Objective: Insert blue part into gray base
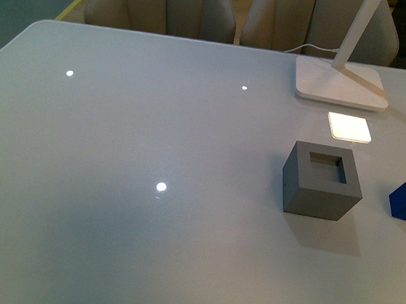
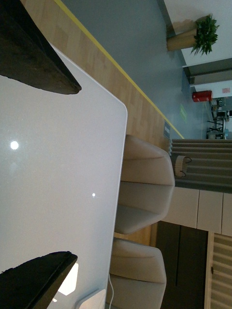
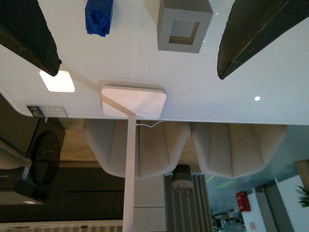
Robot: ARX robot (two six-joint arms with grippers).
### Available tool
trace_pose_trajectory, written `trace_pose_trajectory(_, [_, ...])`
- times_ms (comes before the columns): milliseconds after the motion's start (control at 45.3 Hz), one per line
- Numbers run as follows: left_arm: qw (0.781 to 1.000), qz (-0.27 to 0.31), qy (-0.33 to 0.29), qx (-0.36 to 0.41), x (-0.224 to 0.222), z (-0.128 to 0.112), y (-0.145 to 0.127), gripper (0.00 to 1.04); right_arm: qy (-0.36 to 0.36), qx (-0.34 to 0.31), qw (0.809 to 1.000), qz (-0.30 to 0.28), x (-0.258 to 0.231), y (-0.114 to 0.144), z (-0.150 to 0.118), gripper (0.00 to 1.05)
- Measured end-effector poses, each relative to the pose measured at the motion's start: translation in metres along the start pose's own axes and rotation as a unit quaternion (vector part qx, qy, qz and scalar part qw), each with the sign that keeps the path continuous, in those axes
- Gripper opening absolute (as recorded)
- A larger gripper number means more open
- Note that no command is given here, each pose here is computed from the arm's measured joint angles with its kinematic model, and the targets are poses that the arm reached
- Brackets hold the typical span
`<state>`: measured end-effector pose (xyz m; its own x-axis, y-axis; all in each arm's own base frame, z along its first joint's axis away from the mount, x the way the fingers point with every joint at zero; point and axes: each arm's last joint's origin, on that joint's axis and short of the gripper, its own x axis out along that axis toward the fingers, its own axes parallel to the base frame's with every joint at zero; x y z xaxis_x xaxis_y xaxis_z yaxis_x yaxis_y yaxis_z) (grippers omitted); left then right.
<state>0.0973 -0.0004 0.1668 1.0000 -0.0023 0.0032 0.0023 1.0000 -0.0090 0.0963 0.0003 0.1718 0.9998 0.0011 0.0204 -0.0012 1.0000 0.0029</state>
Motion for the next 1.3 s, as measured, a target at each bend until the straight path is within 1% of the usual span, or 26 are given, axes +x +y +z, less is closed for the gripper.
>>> trace_pose_trajectory(1038, [1.000, 0.000, 0.000, 0.000, 0.000, 0.000, 0.000, 0.97, 0.000, 0.000, 1.000, 0.000, 0.000, 0.000, 0.000, 0.96])
trace_pose_trajectory(1082, [1.000, 0.000, 0.000, 0.000, 0.000, 0.000, 0.000, 0.97, 0.029, 0.011, 0.999, -0.020, 0.000, 0.000, -0.001, 0.96])
trace_pose_trajectory(1104, [1.000, 0.000, 0.000, 0.000, 0.000, 0.000, 0.000, 0.97, 0.075, 0.026, 0.996, -0.045, 0.001, 0.000, -0.002, 0.96])
trace_pose_trajectory(1127, [1.000, 0.000, 0.000, 0.000, 0.000, 0.000, 0.000, 0.97, 0.103, 0.034, 0.992, -0.060, 0.002, -0.001, -0.002, 0.96])
trace_pose_trajectory(1171, [1.000, 0.000, 0.000, 0.000, 0.000, 0.000, 0.000, 0.97, 0.154, 0.051, 0.984, -0.073, 0.005, -0.001, -0.001, 0.96])
trace_pose_trajectory(1215, [1.000, 0.000, 0.000, 0.000, 0.000, 0.000, 0.000, 0.97, 0.168, 0.062, 0.981, -0.068, 0.010, -0.001, 0.006, 0.96])
trace_pose_trajectory(1303, [1.000, 0.000, 0.000, 0.000, 0.000, 0.000, 0.000, 0.97, 0.152, 0.069, 0.985, -0.038, 0.026, -0.004, 0.029, 0.96])
